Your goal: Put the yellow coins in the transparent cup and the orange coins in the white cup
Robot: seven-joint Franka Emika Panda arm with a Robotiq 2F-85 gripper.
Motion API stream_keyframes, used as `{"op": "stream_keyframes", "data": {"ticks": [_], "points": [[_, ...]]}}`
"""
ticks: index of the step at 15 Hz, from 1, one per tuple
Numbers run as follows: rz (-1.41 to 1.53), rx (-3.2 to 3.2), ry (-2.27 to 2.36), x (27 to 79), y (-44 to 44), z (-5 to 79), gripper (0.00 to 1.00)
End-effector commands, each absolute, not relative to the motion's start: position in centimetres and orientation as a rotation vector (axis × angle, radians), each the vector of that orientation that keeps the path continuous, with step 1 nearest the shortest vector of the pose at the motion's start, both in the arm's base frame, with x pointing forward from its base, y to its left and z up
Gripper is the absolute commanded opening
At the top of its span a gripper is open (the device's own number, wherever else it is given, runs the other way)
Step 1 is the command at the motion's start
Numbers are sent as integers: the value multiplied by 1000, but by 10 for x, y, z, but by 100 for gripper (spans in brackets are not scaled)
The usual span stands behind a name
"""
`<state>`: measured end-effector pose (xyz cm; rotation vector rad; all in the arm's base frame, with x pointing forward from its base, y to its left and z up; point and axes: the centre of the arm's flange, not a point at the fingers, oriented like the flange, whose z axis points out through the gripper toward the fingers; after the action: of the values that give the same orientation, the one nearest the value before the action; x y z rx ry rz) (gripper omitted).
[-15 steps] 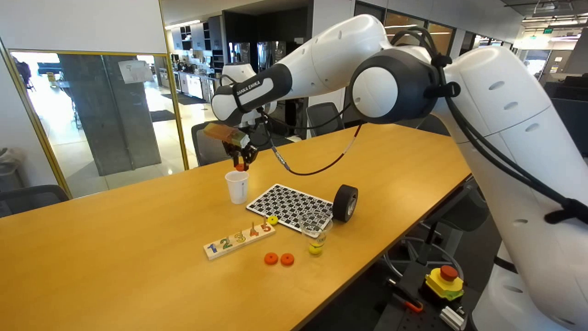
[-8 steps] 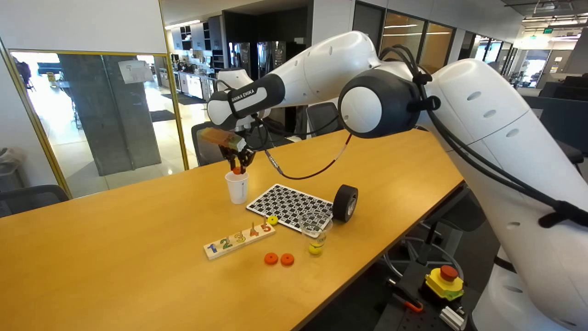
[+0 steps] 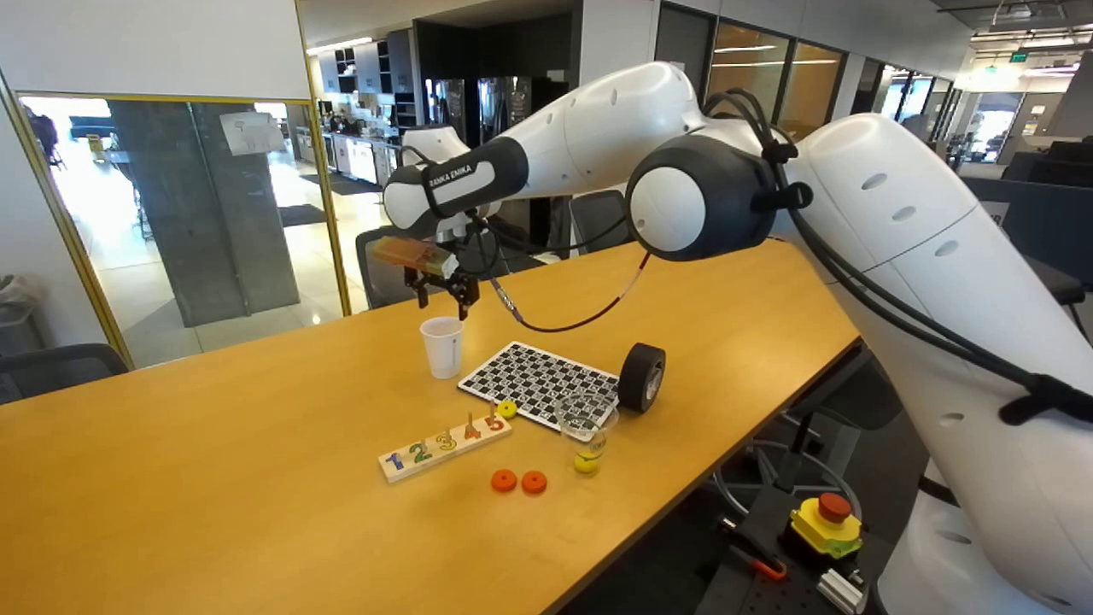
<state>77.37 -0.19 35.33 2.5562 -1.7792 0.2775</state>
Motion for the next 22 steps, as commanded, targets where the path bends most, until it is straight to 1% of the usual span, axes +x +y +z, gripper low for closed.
{"op": "stream_keyframes", "data": {"ticks": [1,5,10,14,22], "points": [[249,2533,-1832,746,3,368,100],[221,2475,-1907,707,3,372,100],[100,2376,-2001,659,0,359,100],[36,2344,-2013,637,-8,324,100],[30,2349,-2013,612,-23,248,100]]}}
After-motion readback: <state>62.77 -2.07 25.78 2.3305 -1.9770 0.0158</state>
